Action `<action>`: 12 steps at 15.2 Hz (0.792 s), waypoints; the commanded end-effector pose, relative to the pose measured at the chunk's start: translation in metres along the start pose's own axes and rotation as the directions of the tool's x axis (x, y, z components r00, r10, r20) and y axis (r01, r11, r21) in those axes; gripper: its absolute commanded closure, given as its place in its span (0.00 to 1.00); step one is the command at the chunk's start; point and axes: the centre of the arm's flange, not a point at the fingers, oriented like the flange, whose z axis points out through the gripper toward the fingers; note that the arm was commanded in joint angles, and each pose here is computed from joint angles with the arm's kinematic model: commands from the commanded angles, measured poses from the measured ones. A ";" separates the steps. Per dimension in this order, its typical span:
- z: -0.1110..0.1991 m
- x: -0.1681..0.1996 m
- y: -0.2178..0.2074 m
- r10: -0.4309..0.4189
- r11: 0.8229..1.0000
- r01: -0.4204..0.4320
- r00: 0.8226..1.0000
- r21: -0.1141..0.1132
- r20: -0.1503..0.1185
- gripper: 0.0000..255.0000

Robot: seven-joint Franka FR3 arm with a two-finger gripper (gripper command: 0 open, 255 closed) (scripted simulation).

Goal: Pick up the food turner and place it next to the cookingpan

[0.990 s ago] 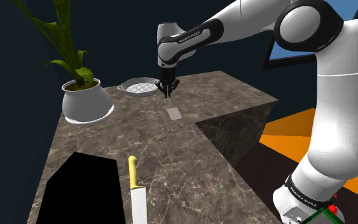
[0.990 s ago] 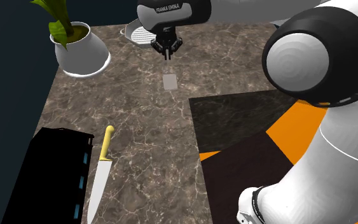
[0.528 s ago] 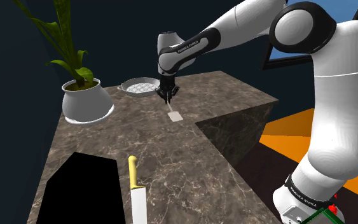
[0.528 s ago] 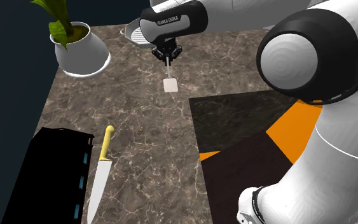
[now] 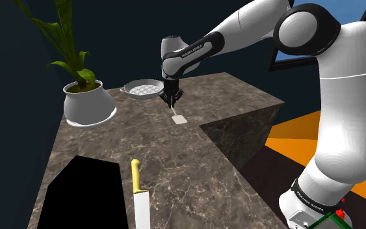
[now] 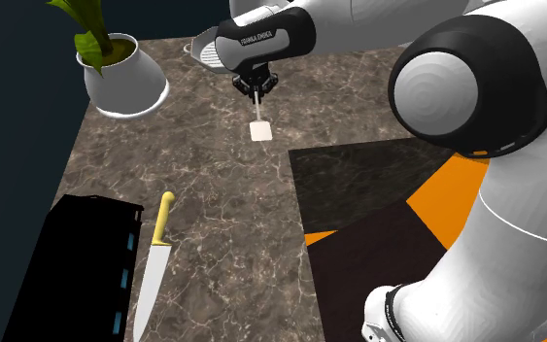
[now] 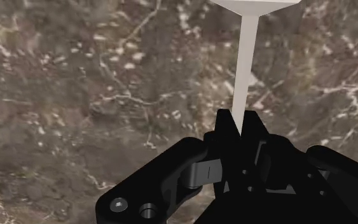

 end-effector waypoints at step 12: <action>-0.050 0.000 0.000 0.000 1.000 0.000 1.000 0.000 0.000 0.00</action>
